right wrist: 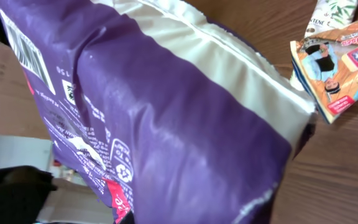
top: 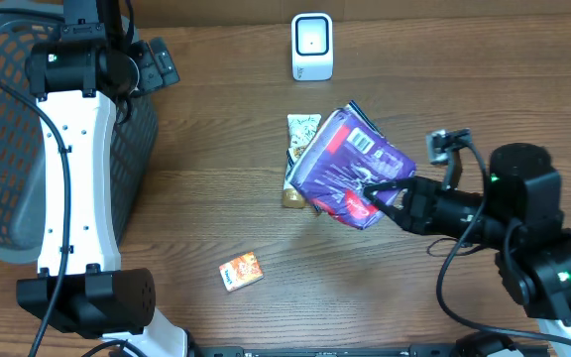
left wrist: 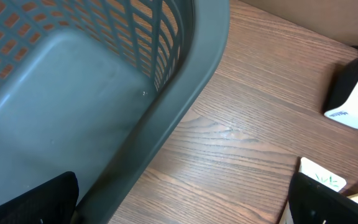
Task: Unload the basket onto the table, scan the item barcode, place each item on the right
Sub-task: 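Lift the purple pack with the right gripper and turn it upright, then carry the purple pack to the scanner and hold it in front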
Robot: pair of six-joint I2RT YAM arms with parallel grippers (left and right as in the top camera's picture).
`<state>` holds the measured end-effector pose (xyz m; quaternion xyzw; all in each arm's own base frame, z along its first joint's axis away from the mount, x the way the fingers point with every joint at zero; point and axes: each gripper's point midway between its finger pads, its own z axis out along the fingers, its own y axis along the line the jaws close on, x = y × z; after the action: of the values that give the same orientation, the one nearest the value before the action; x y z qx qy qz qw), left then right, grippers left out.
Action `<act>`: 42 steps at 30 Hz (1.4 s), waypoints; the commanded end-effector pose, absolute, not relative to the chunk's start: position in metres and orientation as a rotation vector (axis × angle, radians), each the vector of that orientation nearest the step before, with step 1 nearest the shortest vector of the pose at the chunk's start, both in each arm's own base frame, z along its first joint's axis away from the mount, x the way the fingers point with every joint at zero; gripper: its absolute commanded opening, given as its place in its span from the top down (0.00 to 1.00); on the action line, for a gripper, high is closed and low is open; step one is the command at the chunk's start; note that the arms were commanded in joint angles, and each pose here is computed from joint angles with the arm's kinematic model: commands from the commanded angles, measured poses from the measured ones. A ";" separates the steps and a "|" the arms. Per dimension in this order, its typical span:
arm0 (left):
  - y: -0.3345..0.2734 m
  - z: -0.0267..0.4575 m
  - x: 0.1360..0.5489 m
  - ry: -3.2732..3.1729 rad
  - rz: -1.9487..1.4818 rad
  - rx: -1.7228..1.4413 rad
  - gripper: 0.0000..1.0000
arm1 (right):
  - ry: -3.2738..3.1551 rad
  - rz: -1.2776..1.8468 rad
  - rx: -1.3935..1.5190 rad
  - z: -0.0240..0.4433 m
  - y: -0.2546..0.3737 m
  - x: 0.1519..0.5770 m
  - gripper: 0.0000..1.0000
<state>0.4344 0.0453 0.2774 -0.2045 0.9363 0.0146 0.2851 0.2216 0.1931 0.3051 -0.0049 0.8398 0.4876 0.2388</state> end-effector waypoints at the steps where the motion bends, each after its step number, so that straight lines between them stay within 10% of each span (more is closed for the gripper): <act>1: 0.043 0.269 0.432 2.540 0.035 -0.546 0.00 | 2.262 1.200 -0.107 0.305 0.197 0.243 0.96; 30: 0.043 0.269 0.432 2.540 0.035 -0.547 0.00 | 2.511 0.893 -0.498 0.312 0.190 0.251 0.96; 42: 0.043 0.269 0.432 2.540 0.035 -0.547 0.00 | 2.288 -0.319 -0.112 0.257 0.088 0.449 0.96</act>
<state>0.4335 0.0451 0.2769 -0.2044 0.9370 0.0145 0.2831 0.4153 0.1410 0.2441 -0.0904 0.9317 0.0472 0.3485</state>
